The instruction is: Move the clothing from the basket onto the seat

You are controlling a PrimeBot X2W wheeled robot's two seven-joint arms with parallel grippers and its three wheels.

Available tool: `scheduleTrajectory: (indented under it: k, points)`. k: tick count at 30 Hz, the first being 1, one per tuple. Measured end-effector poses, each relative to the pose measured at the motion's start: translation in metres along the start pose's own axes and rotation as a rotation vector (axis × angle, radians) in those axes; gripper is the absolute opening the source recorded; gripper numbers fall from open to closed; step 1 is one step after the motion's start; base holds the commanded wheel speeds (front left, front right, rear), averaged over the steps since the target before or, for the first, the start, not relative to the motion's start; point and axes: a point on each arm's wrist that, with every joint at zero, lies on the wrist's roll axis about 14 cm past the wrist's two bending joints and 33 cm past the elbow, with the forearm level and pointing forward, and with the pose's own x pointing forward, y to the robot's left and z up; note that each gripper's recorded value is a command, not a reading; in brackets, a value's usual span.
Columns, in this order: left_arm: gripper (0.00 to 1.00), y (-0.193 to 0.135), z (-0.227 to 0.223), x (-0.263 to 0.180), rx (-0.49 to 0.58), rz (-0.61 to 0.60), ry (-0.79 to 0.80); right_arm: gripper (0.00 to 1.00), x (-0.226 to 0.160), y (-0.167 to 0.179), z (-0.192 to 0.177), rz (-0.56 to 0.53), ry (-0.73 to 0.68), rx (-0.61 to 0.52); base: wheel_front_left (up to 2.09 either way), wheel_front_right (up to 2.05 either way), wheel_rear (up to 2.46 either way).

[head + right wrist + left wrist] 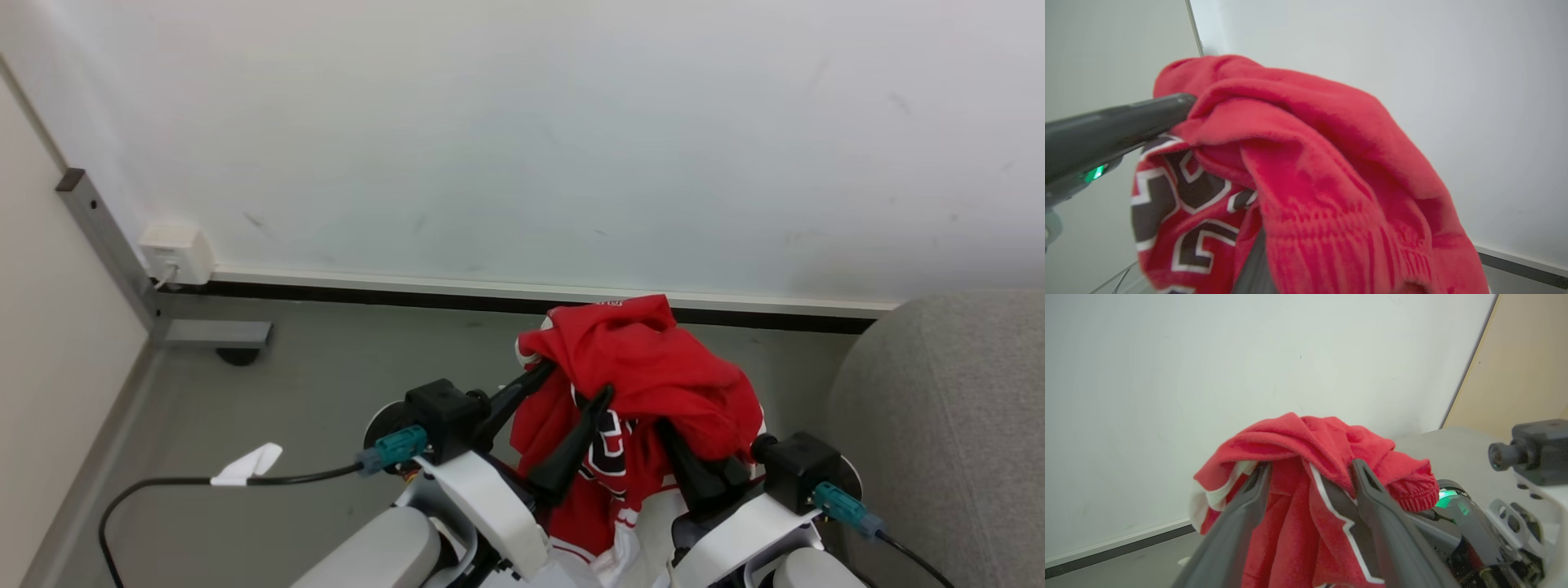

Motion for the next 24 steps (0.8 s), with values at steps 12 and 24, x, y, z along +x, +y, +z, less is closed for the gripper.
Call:
scheduleTrajectory:
  k: [12,24]
  points:
    - [1.00,-0.020,-0.009,0.020,-0.025,-0.085,-0.003,0.00,-0.026,-0.062,0.027,-0.196,-0.074,-0.050,0.00,0.00,0.00]
    - [1.00,-0.056,-0.028,0.044,-0.044,-0.235,0.011,0.00,-0.083,-0.124,0.049,-0.428,-0.127,-0.124,0.00,0.00,0.00]
